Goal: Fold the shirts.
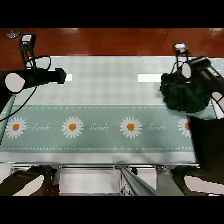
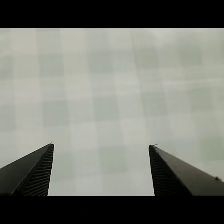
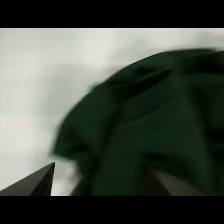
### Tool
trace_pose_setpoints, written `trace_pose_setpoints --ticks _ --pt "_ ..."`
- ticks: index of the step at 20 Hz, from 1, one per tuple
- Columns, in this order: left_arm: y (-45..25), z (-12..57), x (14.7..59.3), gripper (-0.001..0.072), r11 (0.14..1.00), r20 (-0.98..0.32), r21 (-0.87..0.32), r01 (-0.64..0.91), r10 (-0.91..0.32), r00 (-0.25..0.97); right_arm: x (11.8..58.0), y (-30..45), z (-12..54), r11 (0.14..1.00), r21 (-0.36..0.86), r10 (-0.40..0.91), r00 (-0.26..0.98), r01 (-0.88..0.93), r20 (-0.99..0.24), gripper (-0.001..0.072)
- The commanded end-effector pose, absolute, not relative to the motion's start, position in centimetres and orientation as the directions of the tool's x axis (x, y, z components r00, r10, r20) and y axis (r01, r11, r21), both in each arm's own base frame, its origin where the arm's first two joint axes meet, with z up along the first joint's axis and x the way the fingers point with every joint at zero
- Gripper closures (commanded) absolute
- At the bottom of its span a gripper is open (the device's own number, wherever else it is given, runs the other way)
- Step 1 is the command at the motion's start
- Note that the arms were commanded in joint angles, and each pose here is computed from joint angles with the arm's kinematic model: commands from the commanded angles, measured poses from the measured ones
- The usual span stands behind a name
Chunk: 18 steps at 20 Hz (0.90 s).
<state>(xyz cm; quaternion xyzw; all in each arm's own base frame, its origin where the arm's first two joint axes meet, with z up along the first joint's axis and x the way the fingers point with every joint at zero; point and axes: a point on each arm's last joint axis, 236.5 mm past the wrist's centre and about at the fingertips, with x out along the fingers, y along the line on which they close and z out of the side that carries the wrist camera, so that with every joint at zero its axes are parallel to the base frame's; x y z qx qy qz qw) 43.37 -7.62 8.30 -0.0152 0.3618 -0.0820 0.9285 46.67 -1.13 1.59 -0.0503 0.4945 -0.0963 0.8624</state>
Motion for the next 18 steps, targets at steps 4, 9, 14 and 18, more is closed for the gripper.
trace_pose_setpoints --ticks 4,9,14,18 --pt "-7.2 5.3 43.3 0.0006 0.990 -0.731 -0.068 0.125 -0.135 0.669 42.2 -13.9 -2.1 0.872 -0.160 -0.299 0.244 0.462 -0.923 0.0080" --pt "-8.8 0.8 41.1 0.0006 0.986 -0.813 -0.121 0.113 -0.164 0.559 40.2 -12.3 -7.6 0.877 -0.015 -0.080 0.114 0.480 -0.990 0.0082" --pt "-7.9 1.1 41.1 0.0006 0.989 -0.822 -0.119 0.084 -0.145 0.550 38.2 -9.0 -10.0 0.902 0.040 0.048 -0.007 0.430 -0.999 0.0258" --pt "-4.5 5.9 41.4 0.0006 0.992 -0.809 -0.122 0.013 -0.107 0.579 40.9 -6.2 -4.2 0.943 0.189 0.161 0.120 0.274 -0.980 0.0682"
